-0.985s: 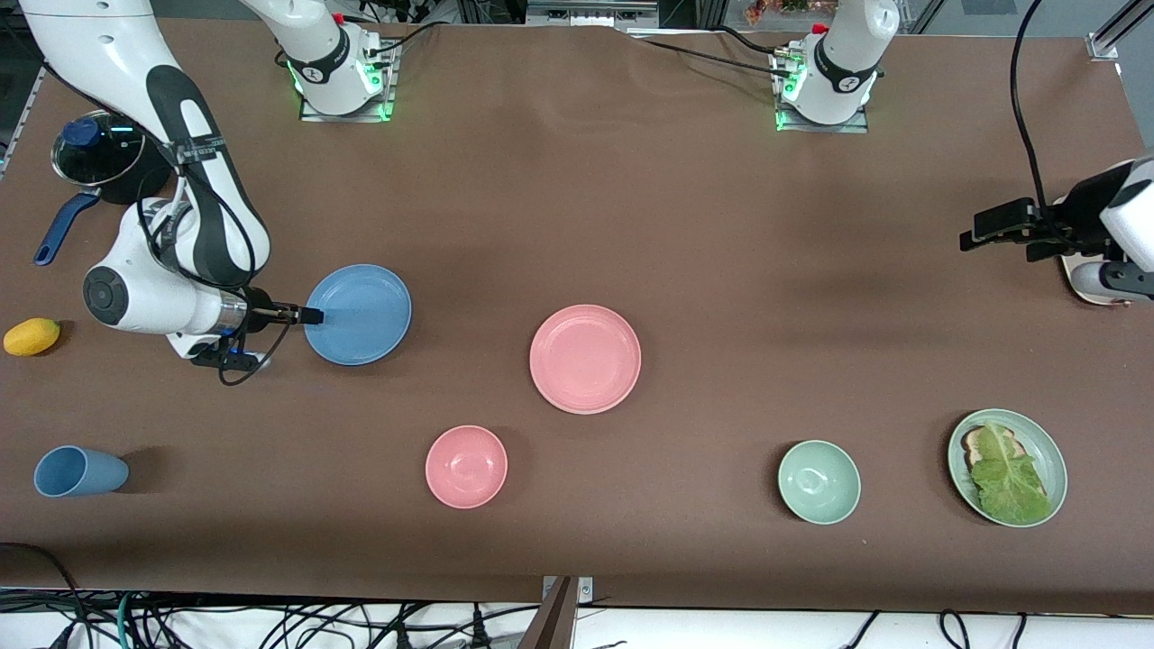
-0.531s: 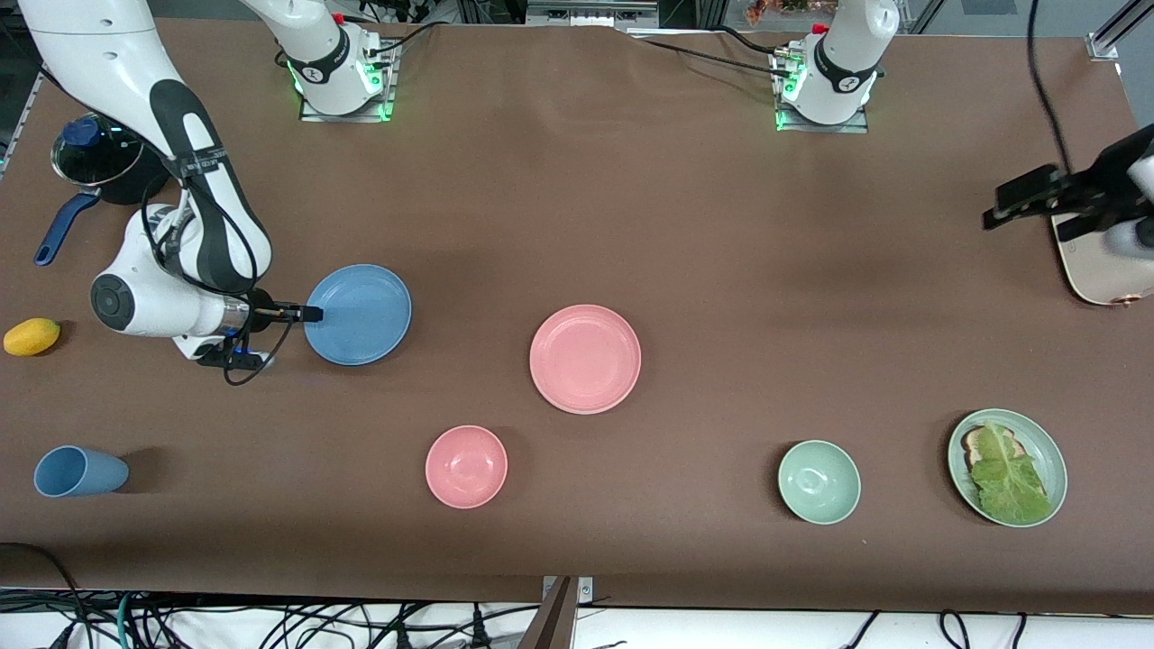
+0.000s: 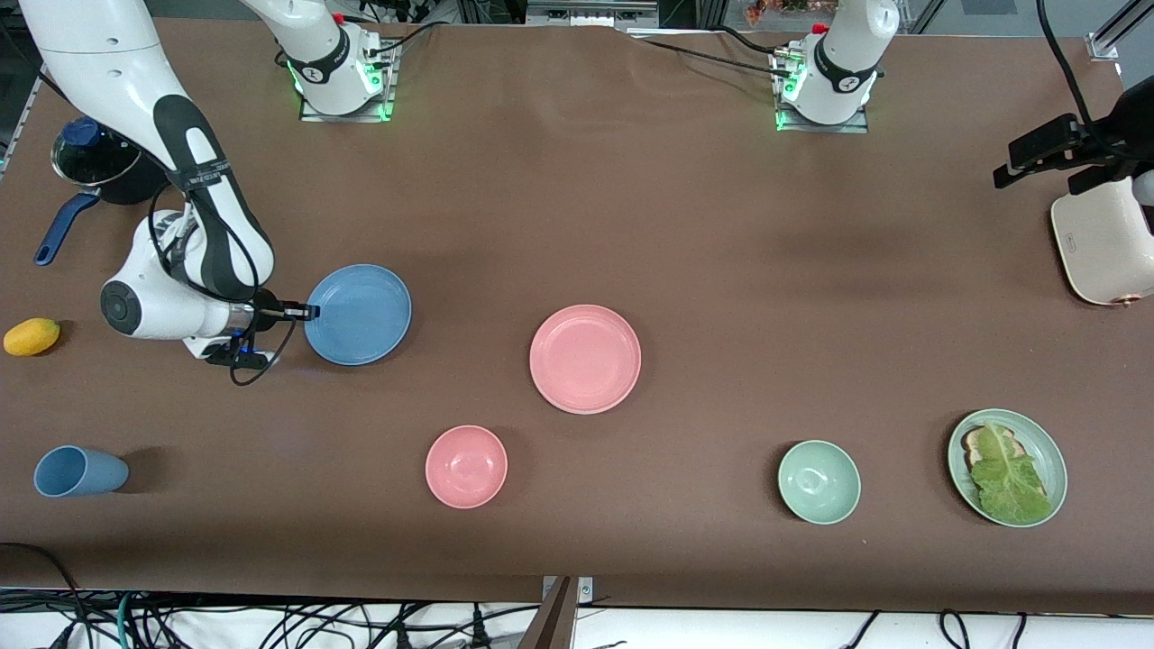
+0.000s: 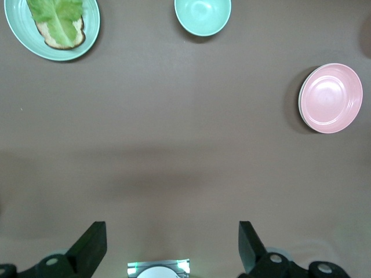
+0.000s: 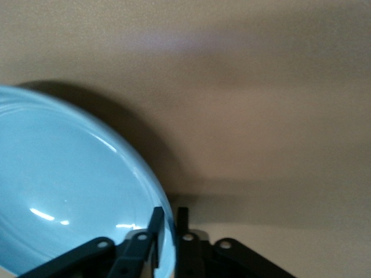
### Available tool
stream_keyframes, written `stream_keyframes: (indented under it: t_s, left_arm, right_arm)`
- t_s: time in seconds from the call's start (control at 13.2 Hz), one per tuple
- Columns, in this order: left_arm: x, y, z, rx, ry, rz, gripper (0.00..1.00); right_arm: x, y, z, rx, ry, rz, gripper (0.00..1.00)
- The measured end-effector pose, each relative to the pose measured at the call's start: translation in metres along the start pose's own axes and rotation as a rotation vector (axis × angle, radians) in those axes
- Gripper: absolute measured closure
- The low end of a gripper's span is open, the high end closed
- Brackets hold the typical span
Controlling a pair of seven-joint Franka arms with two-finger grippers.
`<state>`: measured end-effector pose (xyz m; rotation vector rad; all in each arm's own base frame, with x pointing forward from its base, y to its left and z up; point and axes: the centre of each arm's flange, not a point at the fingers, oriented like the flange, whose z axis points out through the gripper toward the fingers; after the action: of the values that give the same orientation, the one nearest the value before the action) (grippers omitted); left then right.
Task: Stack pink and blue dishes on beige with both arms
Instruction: 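Carry the blue plate with the right gripper onto the pink plate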
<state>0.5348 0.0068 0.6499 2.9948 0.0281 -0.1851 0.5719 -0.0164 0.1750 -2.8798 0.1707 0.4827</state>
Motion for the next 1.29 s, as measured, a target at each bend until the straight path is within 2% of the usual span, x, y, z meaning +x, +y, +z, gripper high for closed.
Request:
stream_keyframes:
  t_s: [0.23,0.45,0.61,0.91,1.06,1.29]
  left_arm:
    - [-0.009,0.001,-0.005,0.058,-0.01,0.001,0.0]
    - [-0.014,0.011,-0.006,0.079,-0.02,0.02,0.0]
    - [-0.014,0.012,-0.003,0.08,-0.033,0.021,0.0]
    - [-0.013,0.011,0.0,0.08,-0.043,0.019,0.0]
    - [-0.011,0.01,0.002,0.081,-0.048,0.018,0.0]
    - [-0.01,0.009,0.004,0.081,-0.051,0.016,0.0]
  right_arm:
    - [-0.001,0.0,-0.008,0.02,-0.013,-0.011,0.95]
    - [0.005,-0.021,-0.038,0.054,-0.057,-0.027,0.95]
    - [0.008,-0.062,-0.071,0.067,-0.085,0.004,0.95]
    - [-0.007,-0.194,-0.095,0.041,-0.062,0.102,0.95]
    - [-0.018,-0.248,-0.09,0.084,-0.047,0.166,0.95]
    - [-0.022,-0.297,-0.072,0.211,-0.022,0.252,0.95]
